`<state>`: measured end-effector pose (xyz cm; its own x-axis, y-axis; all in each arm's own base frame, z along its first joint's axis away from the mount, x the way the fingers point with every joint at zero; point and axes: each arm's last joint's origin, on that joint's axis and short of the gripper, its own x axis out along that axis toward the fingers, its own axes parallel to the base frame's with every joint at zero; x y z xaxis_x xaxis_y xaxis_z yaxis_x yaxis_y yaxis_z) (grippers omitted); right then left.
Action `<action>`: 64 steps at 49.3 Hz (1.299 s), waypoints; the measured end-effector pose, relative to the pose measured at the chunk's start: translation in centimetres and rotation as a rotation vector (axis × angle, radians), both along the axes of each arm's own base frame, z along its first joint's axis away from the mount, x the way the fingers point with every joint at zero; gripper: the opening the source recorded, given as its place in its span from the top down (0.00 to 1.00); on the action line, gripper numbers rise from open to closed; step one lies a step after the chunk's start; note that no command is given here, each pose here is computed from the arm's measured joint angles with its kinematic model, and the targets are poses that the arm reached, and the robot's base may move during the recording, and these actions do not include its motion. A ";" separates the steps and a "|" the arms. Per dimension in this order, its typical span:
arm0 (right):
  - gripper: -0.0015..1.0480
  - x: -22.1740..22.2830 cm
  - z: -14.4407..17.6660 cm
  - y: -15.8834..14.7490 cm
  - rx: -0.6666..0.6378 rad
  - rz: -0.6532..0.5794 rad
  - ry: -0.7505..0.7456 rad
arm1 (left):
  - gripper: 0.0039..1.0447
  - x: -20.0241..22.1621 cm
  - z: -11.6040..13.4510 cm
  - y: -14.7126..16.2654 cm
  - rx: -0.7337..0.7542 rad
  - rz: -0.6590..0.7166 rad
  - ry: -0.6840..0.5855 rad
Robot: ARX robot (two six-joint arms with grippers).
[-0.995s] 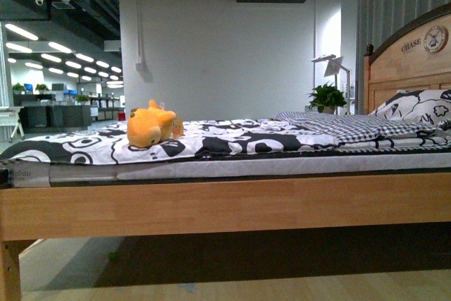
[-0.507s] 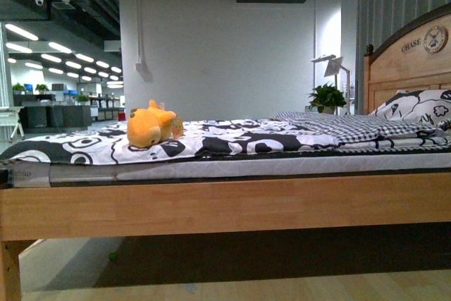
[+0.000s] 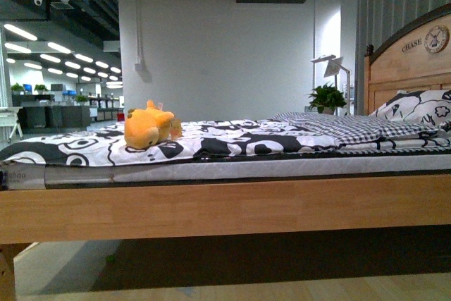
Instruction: Put away toys
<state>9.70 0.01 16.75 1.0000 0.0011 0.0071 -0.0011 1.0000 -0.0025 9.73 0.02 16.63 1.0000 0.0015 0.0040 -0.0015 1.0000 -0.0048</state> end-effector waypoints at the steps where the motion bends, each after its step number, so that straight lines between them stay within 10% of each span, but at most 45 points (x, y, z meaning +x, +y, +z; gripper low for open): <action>1: 0.00 0.0 0.0 0.0 0.000 0.000 0.000 | 0.05 0.0 0.0 0.0 0.000 0.000 0.000; 64: 0.00 0.0 0.0 0.0 0.000 0.000 0.000 | 0.05 0.0 0.0 0.0 0.000 0.000 0.000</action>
<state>9.70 0.01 16.75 1.0000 0.0011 0.0071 -0.0011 1.0000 -0.0025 9.73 0.02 16.63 1.0000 0.0011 0.0040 -0.0011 1.0000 -0.0048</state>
